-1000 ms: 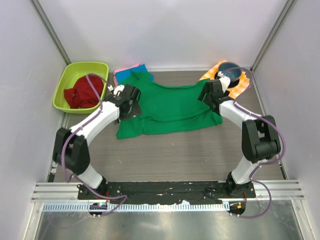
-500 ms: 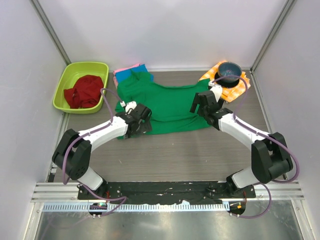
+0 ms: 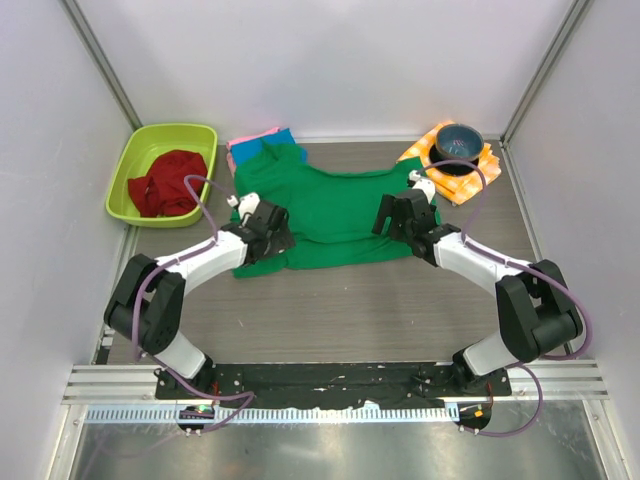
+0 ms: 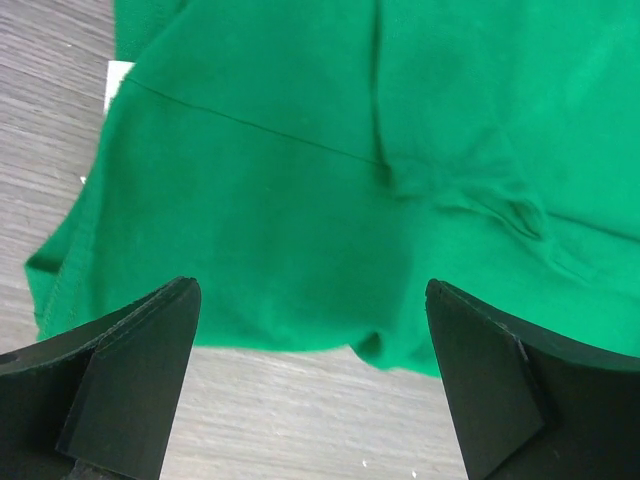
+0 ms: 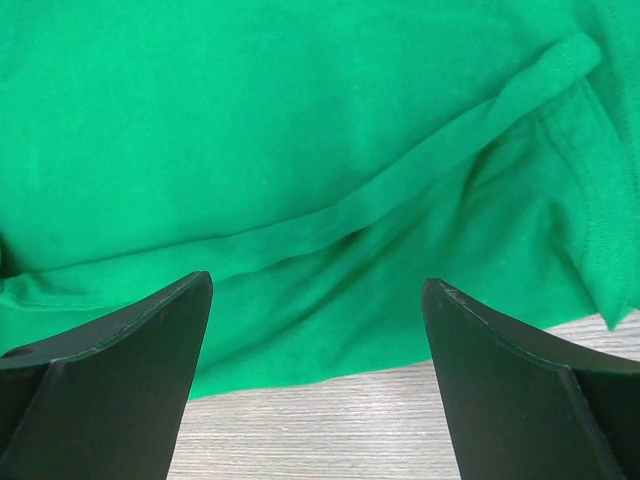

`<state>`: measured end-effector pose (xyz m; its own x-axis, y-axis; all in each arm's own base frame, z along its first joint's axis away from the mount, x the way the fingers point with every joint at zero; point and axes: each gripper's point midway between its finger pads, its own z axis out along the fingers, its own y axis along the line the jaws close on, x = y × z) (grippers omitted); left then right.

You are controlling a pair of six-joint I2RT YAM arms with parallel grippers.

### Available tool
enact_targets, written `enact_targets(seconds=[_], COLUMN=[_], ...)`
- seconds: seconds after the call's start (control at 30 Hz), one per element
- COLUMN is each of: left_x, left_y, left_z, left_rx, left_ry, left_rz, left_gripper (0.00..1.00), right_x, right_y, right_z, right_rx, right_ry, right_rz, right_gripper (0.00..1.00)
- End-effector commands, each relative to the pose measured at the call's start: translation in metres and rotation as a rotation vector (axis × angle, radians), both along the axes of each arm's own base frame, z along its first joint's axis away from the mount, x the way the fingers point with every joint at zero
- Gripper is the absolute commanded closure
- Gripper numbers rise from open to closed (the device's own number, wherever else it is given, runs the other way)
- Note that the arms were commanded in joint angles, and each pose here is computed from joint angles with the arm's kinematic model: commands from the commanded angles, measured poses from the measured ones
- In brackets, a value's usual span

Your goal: Fold and stack the t-shirts

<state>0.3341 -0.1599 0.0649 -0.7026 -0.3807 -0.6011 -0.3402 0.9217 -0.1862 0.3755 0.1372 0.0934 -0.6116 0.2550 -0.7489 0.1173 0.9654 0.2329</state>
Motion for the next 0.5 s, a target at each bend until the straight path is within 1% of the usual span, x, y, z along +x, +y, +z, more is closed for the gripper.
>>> enact_targets(seconds=[0.0, 0.07, 0.2, 0.23, 0.4, 0.47], left_x=[0.013, 0.015, 0.010, 0.009, 0.006, 0.005], left_y=[0.013, 0.010, 0.018, 0.019, 0.027, 0.032], left_z=[-0.009, -0.011, -0.025, -0.026, -0.039, -0.040], left_rx=[-0.102, -0.153, -0.190, -0.194, -0.225, -0.215], left_ry=[-0.044, -0.056, -0.044, -0.044, -0.025, -0.023], left_rz=[0.018, 0.007, 0.022, 0.023, 0.046, 0.050], left_gripper=[0.00, 0.00, 0.00, 0.00, 0.00, 0.00], right_x=[0.010, 0.008, 0.004, 0.003, -0.004, -0.007], right_y=[0.011, 0.007, -0.020, -0.034, -0.069, -0.078], right_z=[0.016, 0.013, 0.007, 0.002, -0.009, -0.015], right_rx=[0.056, 0.084, 0.167, 0.171, 0.170, 0.160], right_ry=[-0.084, -0.082, -0.062, -0.054, -0.033, -0.017], right_rz=[0.045, 0.035, -0.042, -0.077, -0.182, -0.207], right_gripper=[0.08, 0.07, 0.07, 0.07, 0.06, 0.07])
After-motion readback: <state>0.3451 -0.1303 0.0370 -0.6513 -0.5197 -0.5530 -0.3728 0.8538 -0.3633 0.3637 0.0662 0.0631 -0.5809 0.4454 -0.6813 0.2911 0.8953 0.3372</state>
